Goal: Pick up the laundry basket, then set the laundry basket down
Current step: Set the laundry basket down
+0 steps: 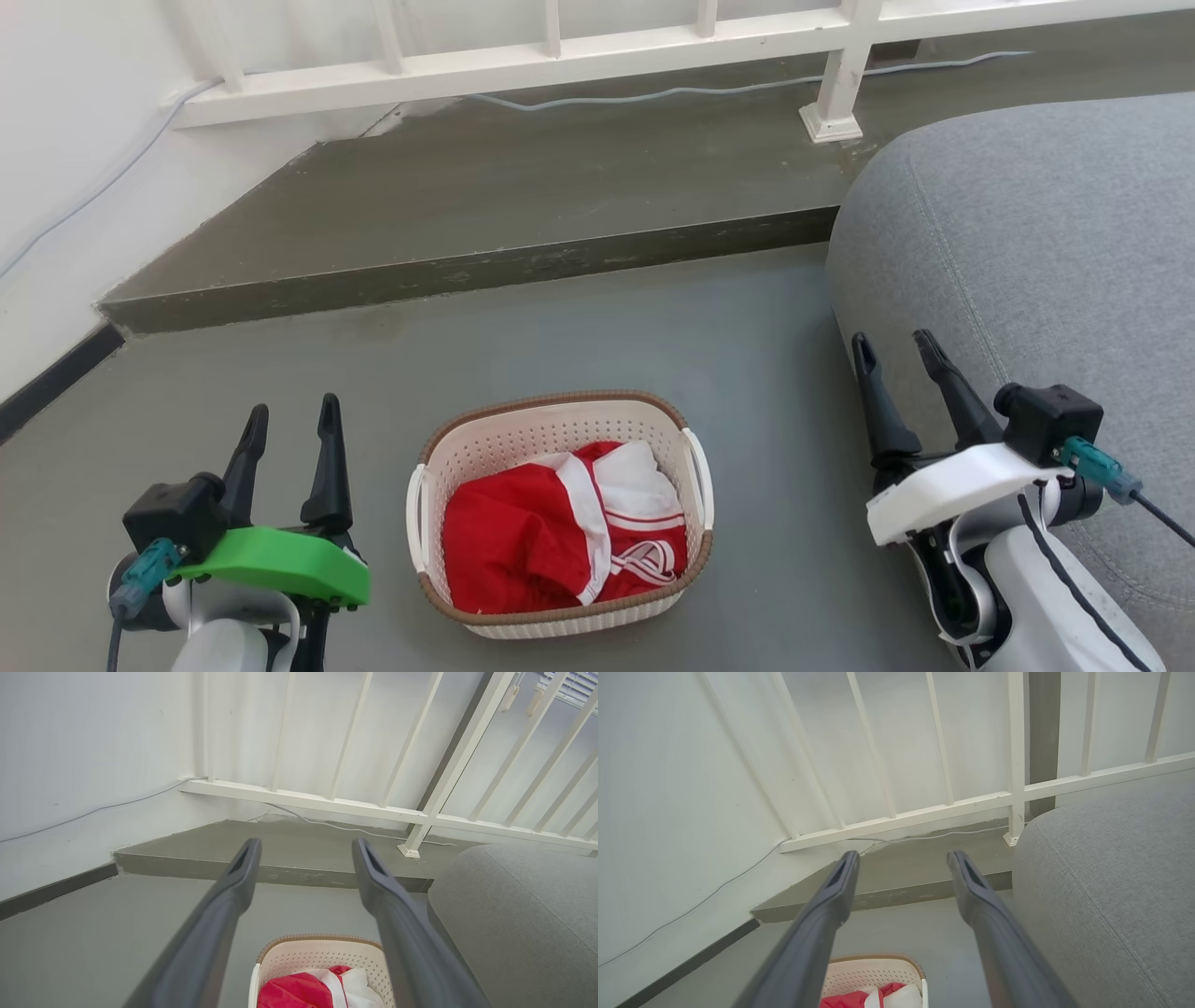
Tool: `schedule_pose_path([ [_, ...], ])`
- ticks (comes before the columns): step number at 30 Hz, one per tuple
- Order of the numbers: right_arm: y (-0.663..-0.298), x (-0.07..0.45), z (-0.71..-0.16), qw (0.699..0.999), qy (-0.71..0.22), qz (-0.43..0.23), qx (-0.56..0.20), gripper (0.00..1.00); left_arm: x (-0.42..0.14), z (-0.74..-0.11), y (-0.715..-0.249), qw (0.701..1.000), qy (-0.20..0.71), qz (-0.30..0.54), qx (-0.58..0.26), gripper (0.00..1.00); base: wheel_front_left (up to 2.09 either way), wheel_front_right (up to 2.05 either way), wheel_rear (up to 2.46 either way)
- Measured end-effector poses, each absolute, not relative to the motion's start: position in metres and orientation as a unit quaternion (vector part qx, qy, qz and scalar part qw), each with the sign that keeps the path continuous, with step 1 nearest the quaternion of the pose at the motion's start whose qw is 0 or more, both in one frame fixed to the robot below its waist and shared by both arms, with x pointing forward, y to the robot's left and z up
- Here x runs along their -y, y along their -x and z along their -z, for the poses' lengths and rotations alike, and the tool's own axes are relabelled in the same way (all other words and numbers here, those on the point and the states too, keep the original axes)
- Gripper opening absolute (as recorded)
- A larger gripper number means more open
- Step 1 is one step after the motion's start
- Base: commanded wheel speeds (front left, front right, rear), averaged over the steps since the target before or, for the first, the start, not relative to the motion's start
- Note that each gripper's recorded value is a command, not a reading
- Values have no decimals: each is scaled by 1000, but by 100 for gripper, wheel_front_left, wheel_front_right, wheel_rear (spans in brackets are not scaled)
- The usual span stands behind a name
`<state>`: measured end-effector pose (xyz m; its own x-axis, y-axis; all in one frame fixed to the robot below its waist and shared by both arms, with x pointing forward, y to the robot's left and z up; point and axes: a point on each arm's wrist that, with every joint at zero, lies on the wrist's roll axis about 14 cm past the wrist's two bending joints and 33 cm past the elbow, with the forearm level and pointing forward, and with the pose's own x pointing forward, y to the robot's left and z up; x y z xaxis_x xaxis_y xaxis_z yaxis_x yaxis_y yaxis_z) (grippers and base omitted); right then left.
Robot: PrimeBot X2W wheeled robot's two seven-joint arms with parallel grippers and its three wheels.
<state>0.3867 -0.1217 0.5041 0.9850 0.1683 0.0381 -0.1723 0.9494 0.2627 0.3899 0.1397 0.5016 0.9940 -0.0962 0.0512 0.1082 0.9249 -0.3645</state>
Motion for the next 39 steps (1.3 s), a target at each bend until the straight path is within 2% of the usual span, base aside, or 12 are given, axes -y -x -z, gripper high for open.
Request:
schedule_pose_path([
  [39,-372,132,-496,990,-123,-70,7,100,-137,-499,-379,982,178,61,20,100,0,0,0],
])
